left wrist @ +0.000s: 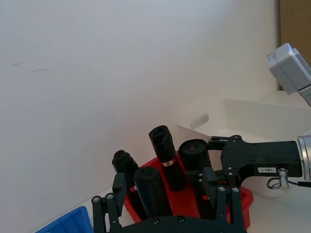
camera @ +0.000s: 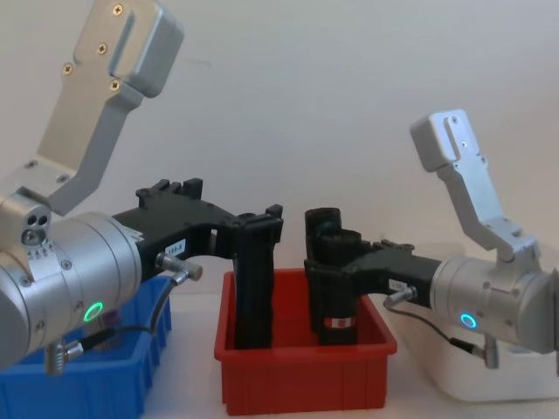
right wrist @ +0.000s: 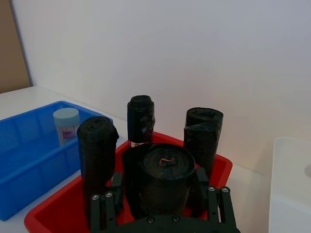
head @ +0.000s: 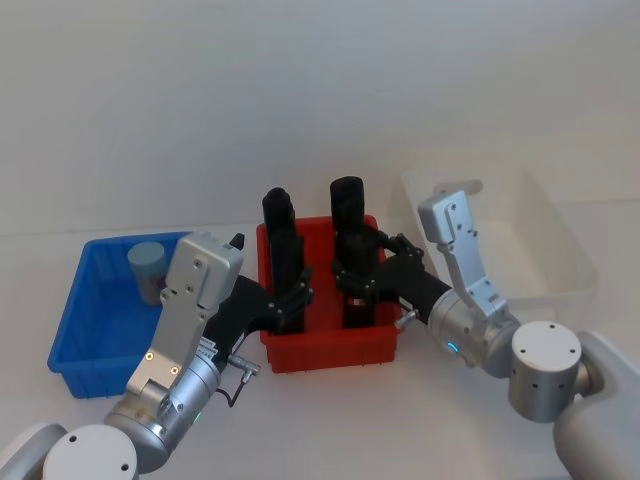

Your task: Pick the cotton swabs from the blue box and place them into the white box.

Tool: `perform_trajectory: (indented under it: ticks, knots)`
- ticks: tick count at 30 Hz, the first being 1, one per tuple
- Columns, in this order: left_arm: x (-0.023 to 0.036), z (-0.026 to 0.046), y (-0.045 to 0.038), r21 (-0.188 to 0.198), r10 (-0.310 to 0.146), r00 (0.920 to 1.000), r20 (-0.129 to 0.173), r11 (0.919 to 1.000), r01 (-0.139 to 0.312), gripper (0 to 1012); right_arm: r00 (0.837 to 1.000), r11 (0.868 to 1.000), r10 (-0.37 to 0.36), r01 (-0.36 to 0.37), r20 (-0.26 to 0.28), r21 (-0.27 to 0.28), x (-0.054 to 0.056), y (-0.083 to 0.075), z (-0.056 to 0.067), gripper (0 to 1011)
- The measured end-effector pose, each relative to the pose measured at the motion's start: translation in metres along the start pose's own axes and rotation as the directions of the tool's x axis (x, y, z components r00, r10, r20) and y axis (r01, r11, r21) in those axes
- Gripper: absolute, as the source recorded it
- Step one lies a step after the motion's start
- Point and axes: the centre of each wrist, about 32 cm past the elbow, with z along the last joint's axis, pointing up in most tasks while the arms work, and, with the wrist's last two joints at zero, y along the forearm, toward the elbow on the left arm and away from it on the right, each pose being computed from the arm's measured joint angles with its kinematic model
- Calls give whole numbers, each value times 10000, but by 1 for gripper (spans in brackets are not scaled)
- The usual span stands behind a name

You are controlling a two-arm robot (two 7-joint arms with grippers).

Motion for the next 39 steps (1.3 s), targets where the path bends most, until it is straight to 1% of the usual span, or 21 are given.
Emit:
perform_trajectory:
  ticks: [1,2,3,4,6,9,11,13,15,22,27,32,35,39]
  knots:
    - [0,0,0,0,0,10000,0,10000,0,1004,10000,10000,8,-8,2,-10,2,10,-2,918]
    - [0,0,0,0,0,10000,0,10000,0,1004,10000,10000,25,-25,7,-20,5,28,-8,868]
    - [0,0,0,0,0,10000,0,10000,0,1004,10000,10000,31,-31,14,-11,9,41,-2,868]
    - [0,0,0,0,1,10000,0,10000,-1,1004,10000,10000,37,-37,5,-44,10,46,-13,816]
    - [0,0,0,0,1,10000,1,10000,-1,1004,10000,10000,49,-49,6,-53,16,60,-17,785]
    - [0,0,0,0,0,10000,0,10000,0,1004,10000,10000,75,-75,3,-62,26,84,-26,665]
    - [0,0,0,0,1,10000,0,10000,-1,1004,10000,9999,90,-90,7,-48,28,89,-25,628]
    - [0,0,0,0,0,10000,1,10000,0,1004,9999,9999,104,-104,7,-27,30,91,-24,568]
    - [0,0,0,0,0,10000,0,10000,0,1004,9999,9999,112,-112,8,16,33,90,-14,545]
    - [0,0,0,0,0,10000,0,10000,0,1004,9999,9992,118,-119,21,380,28,38,58,529]
    - [0,0,0,0,0,10000,0,10000,0,1004,9999,9970,99,-100,20,767,16,-37,145,529]
    - [0,0,0,0,0,10000,0,10000,0,1004,10000,9934,61,-64,31,1149,-3,-115,229,529]
    - [0,0,0,1,0,10000,1,10000,0,1004,10000,9890,-26,15,71,1480,-23,-181,297,529]
    - [0,0,0,0,0,10000,1,10000,0,1004,9998,9836,-156,125,155,1801,-51,-259,357,529]
